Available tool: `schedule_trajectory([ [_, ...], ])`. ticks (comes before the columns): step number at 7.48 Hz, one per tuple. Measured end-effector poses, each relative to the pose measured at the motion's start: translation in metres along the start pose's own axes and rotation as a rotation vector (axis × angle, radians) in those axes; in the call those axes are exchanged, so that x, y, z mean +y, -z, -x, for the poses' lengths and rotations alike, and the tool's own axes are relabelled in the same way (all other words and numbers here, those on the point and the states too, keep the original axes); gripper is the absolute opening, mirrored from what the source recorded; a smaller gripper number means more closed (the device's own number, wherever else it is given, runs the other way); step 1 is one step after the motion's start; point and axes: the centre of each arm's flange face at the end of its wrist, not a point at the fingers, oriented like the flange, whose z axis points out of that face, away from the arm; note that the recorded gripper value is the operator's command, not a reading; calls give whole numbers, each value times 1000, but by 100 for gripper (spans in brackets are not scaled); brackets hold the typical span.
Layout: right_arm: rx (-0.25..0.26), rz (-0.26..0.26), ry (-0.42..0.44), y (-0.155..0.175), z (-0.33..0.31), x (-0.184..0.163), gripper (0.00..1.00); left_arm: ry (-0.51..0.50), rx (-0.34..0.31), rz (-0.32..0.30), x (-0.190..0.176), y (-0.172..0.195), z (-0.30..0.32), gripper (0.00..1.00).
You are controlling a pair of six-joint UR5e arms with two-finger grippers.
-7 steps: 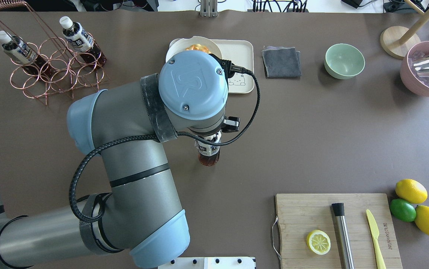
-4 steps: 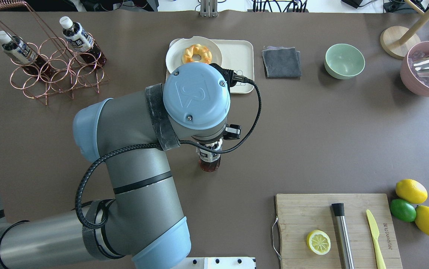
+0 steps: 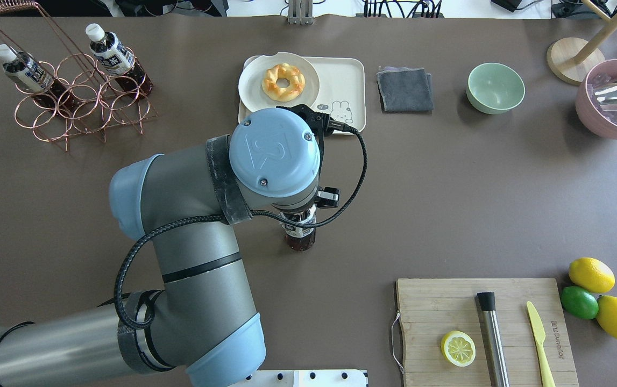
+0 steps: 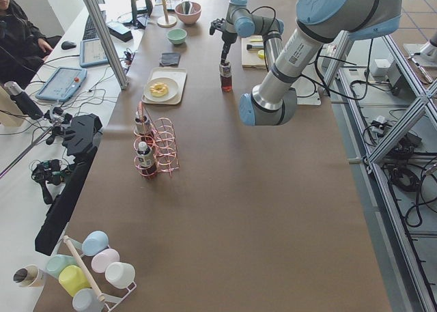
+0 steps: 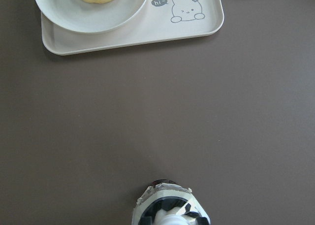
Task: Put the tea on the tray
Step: 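Lower the tea bottle onto the table and open the left gripper, then withdraw the left arm while the right arm moves in from its side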
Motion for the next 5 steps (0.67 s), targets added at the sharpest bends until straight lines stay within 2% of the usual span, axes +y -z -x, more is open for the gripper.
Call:
schedule_trajectory([
  [5, 6, 1, -1, 0, -1, -2, 100, -2, 21, -15, -1, 0, 7, 98],
])
